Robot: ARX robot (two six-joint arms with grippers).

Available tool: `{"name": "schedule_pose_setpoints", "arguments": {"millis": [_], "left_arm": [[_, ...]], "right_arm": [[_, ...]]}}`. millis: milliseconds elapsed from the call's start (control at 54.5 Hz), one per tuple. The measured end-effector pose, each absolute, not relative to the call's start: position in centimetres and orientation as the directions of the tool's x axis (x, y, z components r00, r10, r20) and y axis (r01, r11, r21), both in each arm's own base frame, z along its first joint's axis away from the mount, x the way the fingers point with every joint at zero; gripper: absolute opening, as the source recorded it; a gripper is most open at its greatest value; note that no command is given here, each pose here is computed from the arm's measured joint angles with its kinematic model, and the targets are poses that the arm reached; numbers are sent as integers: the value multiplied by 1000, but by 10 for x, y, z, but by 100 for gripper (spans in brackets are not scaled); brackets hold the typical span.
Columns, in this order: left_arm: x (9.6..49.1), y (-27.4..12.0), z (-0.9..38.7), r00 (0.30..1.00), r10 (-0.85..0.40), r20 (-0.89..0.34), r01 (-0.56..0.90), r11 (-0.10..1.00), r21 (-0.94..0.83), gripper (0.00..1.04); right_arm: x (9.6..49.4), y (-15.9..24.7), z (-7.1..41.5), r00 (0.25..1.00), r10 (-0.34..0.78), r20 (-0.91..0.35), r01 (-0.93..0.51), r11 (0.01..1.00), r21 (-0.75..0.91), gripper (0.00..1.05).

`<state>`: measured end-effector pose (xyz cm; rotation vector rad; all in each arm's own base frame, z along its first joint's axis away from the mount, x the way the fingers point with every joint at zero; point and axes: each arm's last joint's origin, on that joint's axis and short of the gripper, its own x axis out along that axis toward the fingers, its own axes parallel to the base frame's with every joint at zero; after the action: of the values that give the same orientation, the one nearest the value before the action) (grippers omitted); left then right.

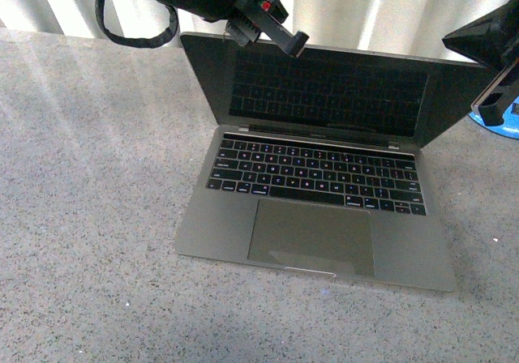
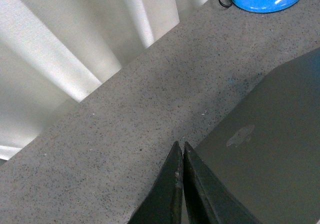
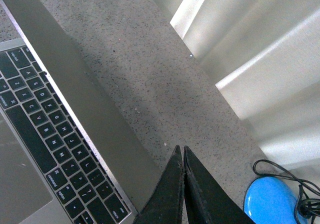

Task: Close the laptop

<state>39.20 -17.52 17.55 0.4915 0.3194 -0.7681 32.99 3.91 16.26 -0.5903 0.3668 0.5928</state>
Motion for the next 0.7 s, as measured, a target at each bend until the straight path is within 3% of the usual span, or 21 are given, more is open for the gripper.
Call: {"name": "schedule_pose_setpoints", "arguments": {"millis": [697], "left_arm": [[360, -166, 156, 659, -583, -475, 737, 626, 256, 4]], "right_arm": [[313, 39, 147, 749, 420, -513, -634, 680, -369, 1]]}}
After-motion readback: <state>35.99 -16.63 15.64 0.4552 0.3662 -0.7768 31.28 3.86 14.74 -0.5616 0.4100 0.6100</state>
